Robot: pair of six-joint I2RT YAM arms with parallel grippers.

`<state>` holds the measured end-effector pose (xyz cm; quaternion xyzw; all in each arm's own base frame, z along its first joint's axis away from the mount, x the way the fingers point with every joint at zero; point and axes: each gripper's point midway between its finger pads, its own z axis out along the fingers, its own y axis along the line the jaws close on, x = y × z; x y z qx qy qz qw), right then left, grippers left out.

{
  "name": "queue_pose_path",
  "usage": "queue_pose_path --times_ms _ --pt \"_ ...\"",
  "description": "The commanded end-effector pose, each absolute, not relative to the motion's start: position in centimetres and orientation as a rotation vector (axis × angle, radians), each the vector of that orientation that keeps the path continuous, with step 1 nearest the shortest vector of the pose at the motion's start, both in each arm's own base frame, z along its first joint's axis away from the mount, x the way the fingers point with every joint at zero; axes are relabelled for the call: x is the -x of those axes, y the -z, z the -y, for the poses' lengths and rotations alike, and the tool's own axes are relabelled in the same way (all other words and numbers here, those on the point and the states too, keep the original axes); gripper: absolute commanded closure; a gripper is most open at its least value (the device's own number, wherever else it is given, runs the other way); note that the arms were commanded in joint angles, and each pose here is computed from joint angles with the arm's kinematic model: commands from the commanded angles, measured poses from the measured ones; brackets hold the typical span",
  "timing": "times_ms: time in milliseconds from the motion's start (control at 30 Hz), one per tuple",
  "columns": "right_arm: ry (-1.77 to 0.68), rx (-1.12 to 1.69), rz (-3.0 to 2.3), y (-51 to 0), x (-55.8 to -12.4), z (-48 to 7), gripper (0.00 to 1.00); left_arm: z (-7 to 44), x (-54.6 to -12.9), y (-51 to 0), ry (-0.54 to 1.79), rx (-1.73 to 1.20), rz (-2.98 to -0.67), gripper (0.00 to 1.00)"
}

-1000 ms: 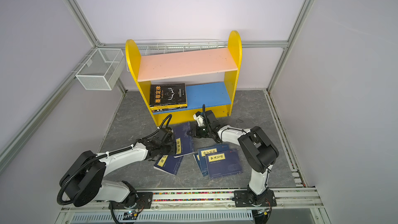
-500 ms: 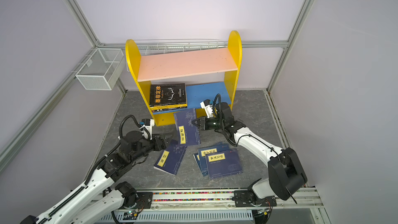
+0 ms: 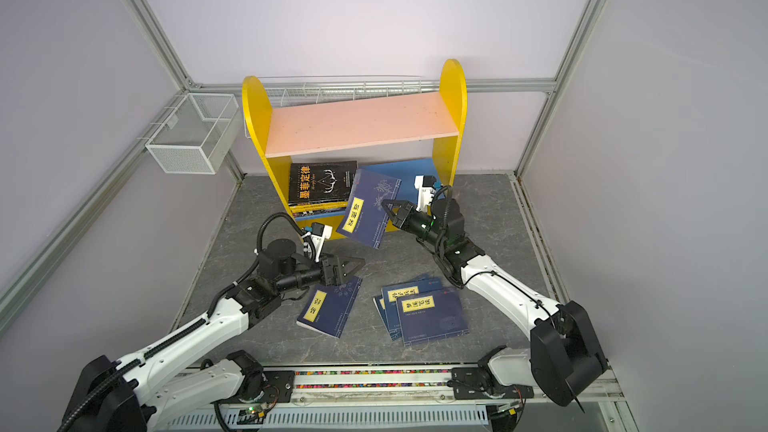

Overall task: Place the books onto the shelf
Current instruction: 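Lift the blue book upright with the right gripper while the left steadies it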

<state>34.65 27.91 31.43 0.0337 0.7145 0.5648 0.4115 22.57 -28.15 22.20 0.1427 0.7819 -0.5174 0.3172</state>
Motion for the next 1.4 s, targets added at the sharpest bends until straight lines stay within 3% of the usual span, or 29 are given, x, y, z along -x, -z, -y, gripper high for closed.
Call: queue_pose_path --times_ms 0,333,600,867,1067,1133,1367 --pt "-1.489 -0.118 -1.636 -35.6 -34.5 -27.7 0.93 29.9 -22.4 -27.0 1.482 -0.486 -1.87 0.01" --pt "-1.569 -0.092 -1.608 -36.4 -33.7 -29.6 0.93 30.7 -23.5 -31.7 1.562 -0.457 -1.67 0.0" --pt "-1.582 -0.051 -1.614 -36.6 -32.9 -30.9 0.93 30.8 -25.2 -34.1 1.61 -0.343 -1.577 0.13" --pt "-1.469 -0.07 -1.729 -33.3 -32.3 -30.2 0.93 27.2 -26.2 -35.9 1.416 -0.193 -1.537 0.49" --pt "-1.401 -0.046 -1.834 -30.0 -31.1 -30.0 0.92 25.0 -26.7 -36.1 1.325 -0.109 -1.539 0.93" --pt "-1.375 -0.02 -1.858 -29.4 -30.6 -29.8 0.92 25.3 -26.4 -36.0 1.326 -0.151 -1.557 1.0" --pt "-1.303 0.011 -1.919 -27.7 -30.3 -27.2 0.9 27.1 -24.1 -33.4 1.365 -0.347 -1.687 1.0"
